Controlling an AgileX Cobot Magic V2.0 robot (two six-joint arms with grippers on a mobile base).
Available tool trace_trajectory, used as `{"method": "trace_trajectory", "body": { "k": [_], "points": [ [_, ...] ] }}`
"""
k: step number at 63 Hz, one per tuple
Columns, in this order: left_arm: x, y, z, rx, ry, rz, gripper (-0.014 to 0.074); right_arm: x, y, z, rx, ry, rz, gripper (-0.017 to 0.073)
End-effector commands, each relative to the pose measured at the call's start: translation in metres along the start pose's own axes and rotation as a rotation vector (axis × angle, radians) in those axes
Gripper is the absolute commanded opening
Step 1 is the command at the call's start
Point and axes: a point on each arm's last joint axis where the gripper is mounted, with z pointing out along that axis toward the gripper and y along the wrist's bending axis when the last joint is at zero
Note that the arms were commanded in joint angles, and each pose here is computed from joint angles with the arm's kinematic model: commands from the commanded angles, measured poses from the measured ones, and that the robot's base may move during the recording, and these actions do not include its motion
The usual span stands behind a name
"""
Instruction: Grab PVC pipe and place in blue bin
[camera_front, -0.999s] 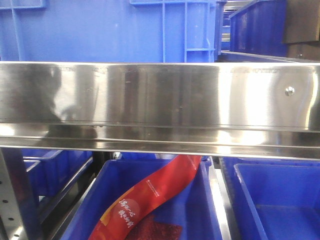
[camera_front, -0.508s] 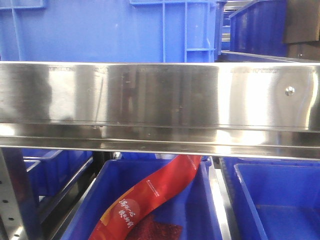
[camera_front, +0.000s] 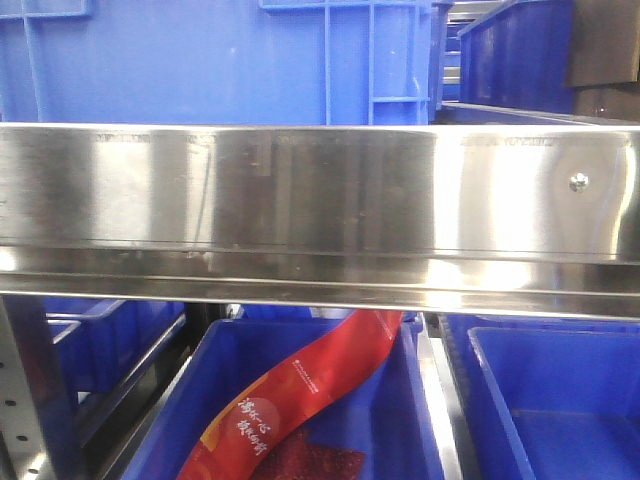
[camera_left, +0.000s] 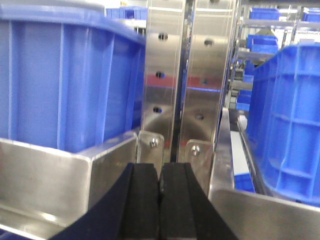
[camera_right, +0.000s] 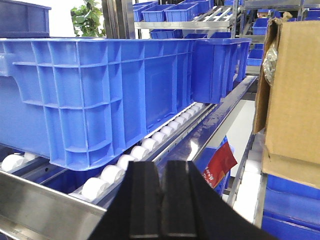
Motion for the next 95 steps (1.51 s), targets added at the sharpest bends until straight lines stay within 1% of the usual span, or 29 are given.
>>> {"method": "trace_trajectory", "body": {
  "k": [1, 10, 21, 25, 33, 50, 95],
  "points": [
    [0.001, 0.000, 0.000, -0.003, -0.014, -0.013, -0.0111, -0.003, -0.001, -0.001, 0.008, -0.029, -0.007, -0.0169],
    [0.002, 0.000, 0.000, 0.002, -0.009, -0.016, -0.0111, -0.003, -0.001, -0.001, 0.008, -0.029, -0.007, -0.0169],
    [0.004, -0.003, -0.001, 0.060, -0.004, -0.022, -0.0111, -0.003, -0.001, -0.001, 0.008, -0.029, -0.007, -0.0169],
    [0.007, -0.004, -0.002, 0.067, 0.002, -0.022, -0.0111, -0.003, -0.001, -0.001, 0.008, -0.029, -0.007, -0.0169],
    [0.016, -0.003, -0.002, 0.065, 0.026, -0.021, -0.0111, -0.003, -0.001, -0.001, 0.008, -0.029, -0.007, -0.0169],
    [0.014, -0.003, -0.006, 0.068, -0.001, -0.022, -0.0111, -0.003, -0.001, -0.001, 0.008, -0.029, -0.007, -0.0169],
    [0.015, -0.003, -0.006, 0.068, 0.003, -0.022, -0.0111, -0.003, -0.001, -0.001, 0.008, -0.029, -0.007, -0.0169]
  ]
}}
